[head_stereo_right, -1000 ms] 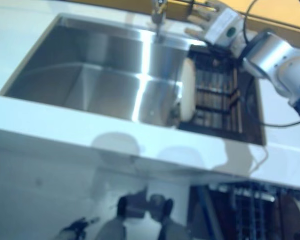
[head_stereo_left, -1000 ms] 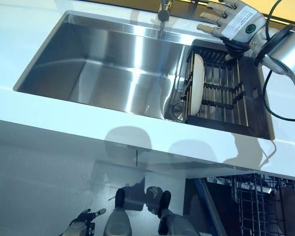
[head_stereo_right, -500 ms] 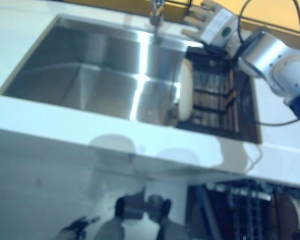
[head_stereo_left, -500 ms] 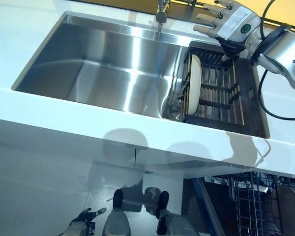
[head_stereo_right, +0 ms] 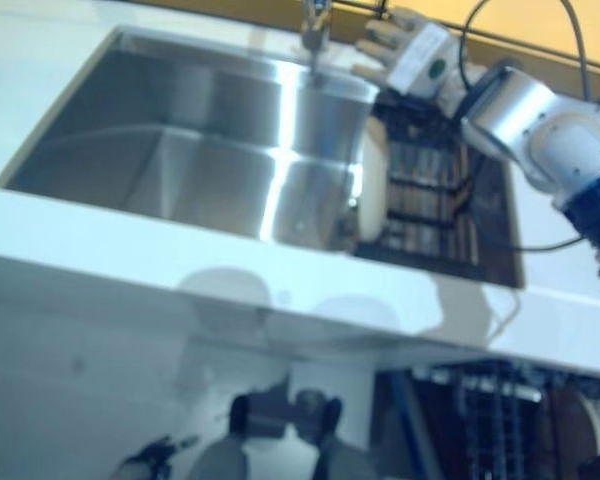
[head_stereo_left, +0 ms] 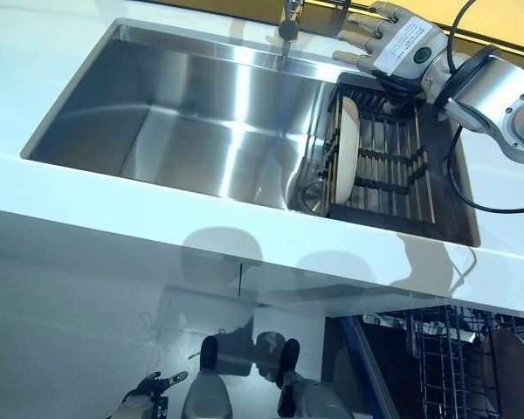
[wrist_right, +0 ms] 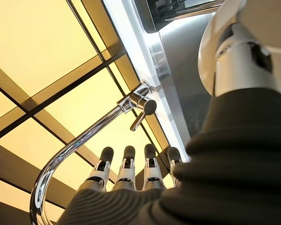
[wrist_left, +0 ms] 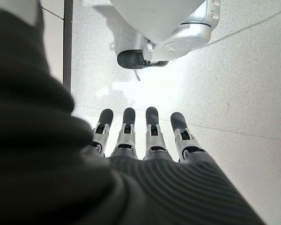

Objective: Take plates into dishwasher

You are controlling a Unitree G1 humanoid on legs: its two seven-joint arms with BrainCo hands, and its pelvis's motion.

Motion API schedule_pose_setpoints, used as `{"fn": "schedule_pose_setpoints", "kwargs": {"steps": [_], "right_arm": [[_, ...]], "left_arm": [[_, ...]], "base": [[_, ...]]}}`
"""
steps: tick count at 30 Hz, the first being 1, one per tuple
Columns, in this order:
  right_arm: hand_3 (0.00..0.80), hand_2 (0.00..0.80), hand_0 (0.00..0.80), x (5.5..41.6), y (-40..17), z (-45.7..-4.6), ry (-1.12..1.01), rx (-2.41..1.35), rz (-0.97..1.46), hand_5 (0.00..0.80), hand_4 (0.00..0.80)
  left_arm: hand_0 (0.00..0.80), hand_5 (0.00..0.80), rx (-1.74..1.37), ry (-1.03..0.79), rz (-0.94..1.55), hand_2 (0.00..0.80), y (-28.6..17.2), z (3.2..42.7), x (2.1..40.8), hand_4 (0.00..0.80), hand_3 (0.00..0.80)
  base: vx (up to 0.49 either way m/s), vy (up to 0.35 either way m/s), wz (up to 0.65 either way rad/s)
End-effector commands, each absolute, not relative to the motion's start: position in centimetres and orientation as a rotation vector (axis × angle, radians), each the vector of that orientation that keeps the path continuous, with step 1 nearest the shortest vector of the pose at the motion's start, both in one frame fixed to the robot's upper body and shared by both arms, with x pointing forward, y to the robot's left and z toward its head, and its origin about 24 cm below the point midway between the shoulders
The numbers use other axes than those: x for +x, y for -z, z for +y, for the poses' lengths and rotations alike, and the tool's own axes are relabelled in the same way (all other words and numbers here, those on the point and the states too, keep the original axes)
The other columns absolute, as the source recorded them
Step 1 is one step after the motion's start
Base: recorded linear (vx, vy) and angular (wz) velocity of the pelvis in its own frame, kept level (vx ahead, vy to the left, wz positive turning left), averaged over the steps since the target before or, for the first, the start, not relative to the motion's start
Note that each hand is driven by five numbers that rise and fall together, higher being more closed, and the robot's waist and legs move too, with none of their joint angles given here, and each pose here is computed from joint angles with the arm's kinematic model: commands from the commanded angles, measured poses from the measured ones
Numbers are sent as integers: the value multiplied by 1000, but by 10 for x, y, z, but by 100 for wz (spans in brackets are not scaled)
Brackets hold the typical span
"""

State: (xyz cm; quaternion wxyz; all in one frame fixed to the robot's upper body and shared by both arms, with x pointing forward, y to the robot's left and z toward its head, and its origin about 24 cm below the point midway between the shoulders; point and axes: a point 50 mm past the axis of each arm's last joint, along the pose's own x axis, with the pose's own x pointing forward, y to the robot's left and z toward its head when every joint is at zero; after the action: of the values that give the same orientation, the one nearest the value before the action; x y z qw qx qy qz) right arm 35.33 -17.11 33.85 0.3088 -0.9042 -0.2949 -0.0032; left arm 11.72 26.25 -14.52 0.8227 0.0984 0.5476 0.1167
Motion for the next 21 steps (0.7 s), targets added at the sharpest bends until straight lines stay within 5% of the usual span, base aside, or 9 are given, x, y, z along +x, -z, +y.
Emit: {"fn": "schedule_pose_setpoints", "kwargs": {"steps": [1, 21], "right_arm": [[0, 0, 0, 343, -376, -163, 158, -2371, -845, 0, 0], [0, 0, 0, 345, -363, -160, 75, -2382, -827, 0, 0]], "left_arm": [[0, 0, 228, -282, 1150, 0, 139, 277, 121, 0, 0], [0, 0, 211, -301, 1136, 0, 139, 277, 122, 0, 0]], "base": [[0, 0, 0], [0, 0, 0]]}}
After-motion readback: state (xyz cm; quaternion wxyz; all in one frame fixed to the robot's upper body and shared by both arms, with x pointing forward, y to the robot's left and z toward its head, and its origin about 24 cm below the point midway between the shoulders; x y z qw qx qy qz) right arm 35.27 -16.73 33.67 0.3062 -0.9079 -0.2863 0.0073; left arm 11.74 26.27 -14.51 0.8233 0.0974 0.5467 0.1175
